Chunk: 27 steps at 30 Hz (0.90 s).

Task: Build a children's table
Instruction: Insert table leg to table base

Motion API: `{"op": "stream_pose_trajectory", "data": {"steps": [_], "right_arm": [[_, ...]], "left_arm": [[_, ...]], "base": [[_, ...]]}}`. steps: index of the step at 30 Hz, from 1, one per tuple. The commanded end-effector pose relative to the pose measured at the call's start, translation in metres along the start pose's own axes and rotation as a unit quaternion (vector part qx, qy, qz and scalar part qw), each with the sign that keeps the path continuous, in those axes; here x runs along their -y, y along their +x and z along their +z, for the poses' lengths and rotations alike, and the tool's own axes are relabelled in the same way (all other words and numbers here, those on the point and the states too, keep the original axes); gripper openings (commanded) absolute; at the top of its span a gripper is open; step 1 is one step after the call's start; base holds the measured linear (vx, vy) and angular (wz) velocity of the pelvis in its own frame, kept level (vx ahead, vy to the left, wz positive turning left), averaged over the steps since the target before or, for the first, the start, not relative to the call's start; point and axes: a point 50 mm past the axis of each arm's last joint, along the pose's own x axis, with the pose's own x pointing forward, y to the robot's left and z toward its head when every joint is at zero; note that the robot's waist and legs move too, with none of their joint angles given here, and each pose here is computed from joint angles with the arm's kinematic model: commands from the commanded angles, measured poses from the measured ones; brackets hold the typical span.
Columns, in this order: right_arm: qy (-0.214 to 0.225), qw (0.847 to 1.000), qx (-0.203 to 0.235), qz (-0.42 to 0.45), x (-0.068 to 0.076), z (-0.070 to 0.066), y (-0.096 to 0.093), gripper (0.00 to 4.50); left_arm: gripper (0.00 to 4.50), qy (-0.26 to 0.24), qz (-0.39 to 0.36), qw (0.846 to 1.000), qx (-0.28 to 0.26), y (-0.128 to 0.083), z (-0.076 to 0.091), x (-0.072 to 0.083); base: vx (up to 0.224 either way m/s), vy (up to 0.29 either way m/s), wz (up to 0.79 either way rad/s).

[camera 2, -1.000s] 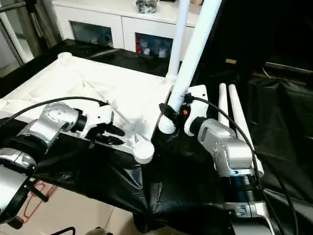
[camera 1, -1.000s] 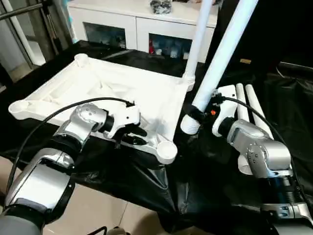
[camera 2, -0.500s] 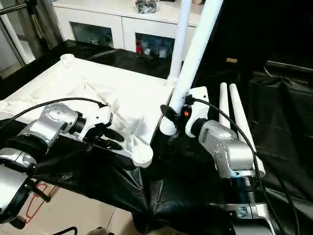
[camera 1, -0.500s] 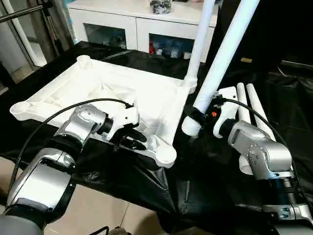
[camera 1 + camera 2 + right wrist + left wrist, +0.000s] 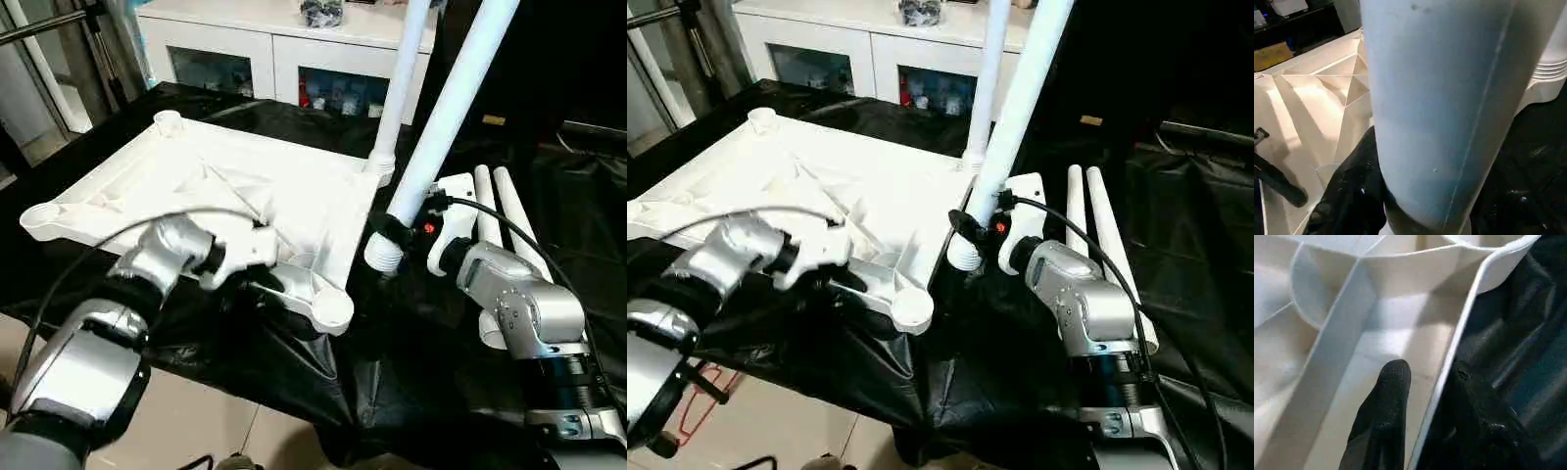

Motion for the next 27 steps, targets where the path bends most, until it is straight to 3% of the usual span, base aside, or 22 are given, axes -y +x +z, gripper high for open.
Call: {"op": "stream_pose_trajectory", "data": {"steps": [1,5,7,9,12,15,17,21,27], "right_arm": [[-0.016,1.000,0.012,0.003,0.000,0.007,-0.001,1.88],[-0.016,1.000,0.013,0.004,-0.001,0.007,-0.001,1.88],[-0.016,1.000,0.012,0.005,-0.001,0.007,-0.001,1.88],[-0.016,1.000,0.011,0.008,-0.002,0.006,-0.001,1.88],[-0.016,1.000,0.010,0.009,-0.002,0.005,-0.001,1.88],[-0.018,1.000,0.007,0.011,-0.003,0.005,0.000,1.88],[-0.019,1.000,0.005,0.012,-0.004,0.004,0.001,1.88],[-0.026,1.000,-0.002,0.014,-0.005,0.002,0.003,1.88],[-0.036,0.999,-0.006,0.022,-0.008,0.003,0.005,1.88]], "left_arm": [[1.14,-0.016,0.010,1.000,0.006,-0.003,0.000,-0.002],[0.92,-0.044,0.025,0.999,0.007,-0.005,-0.001,-0.005],[0.81,-0.076,0.025,0.996,0.037,-0.003,0.000,-0.004],[0.68,-0.128,0.024,0.990,0.059,0.002,-0.001,-0.002],[0.51,-0.148,0.028,0.987,0.064,0.006,-0.002,0.000],[0.28,-0.199,0.065,0.974,0.088,0.021,0.001,0.002],[0.19,-0.196,0.079,0.972,0.101,0.030,0.006,0.005],[0.03,-0.143,0.086,0.978,0.125,0.040,0.016,0.013],[0.00,-0.104,0.101,0.981,0.130,0.044,0.020,0.020]], "base": [[0.000,0.000,0.00],[0.000,0.000,0.00],[0.000,0.000,0.00],[0.000,0.000,0.00],[0.000,0.000,0.00],[0.000,0.000,0.00],[0.000,0.000,0.00],[0.000,0.000,0.00],[0.000,0.000,0.00]]}}
